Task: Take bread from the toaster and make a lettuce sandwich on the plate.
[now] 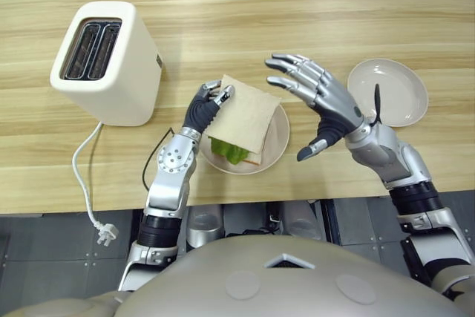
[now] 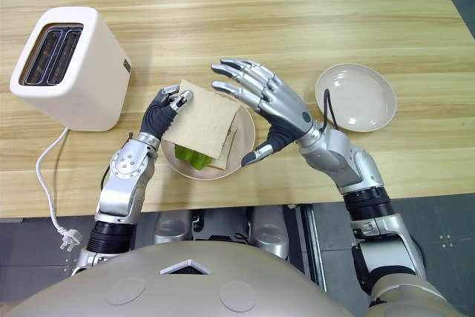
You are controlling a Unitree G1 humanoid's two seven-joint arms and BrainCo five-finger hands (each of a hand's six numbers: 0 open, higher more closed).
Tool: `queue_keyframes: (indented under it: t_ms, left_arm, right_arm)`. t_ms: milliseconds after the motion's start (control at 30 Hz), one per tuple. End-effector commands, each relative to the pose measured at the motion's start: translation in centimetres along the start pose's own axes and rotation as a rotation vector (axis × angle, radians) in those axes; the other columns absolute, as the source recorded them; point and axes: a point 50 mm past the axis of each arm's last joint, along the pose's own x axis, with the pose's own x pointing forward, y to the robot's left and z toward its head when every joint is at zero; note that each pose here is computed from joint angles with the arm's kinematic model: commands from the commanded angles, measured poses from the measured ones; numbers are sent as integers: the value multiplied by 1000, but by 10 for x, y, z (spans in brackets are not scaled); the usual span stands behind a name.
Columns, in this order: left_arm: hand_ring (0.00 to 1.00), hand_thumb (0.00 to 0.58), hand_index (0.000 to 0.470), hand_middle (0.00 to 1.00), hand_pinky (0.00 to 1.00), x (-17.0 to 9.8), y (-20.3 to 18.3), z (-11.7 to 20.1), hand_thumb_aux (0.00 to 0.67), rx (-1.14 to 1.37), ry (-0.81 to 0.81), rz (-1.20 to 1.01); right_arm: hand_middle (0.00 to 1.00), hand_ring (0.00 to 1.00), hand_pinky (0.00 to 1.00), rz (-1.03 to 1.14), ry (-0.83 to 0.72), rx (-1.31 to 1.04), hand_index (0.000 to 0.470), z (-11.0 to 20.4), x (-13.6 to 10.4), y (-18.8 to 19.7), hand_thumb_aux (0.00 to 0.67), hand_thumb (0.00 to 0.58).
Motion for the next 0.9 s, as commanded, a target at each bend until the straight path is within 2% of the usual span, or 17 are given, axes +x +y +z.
queue_keyframes:
  t_ms: [33, 367, 600, 900]
  left_arm:
    - [1000, 580, 460, 1000, 1000, -4, 4, 0, 670, 47, -3, 69]
    - [1000, 580, 460, 1000, 1000, -18, -18, -46, 670, 84, 215, -63]
    - [1000, 580, 460, 1000, 1000, -17, -18, -49, 670, 63, 236, -85]
    - [1000, 580, 460, 1000, 1000, -13, -9, -51, 670, 85, 225, -31]
  right_arm:
    - [0, 0, 0, 56, -16, -22, 0, 4, -2, 7, 0, 0]
    - [0, 0, 0, 215, -134, -199, 0, 11, -1, 25, 0, 0]
    - [0, 0, 0, 259, -166, -207, 0, 13, -1, 36, 0, 0]
    - [0, 0, 0, 539, -114, -163, 0, 5, -22, 71, 0, 0]
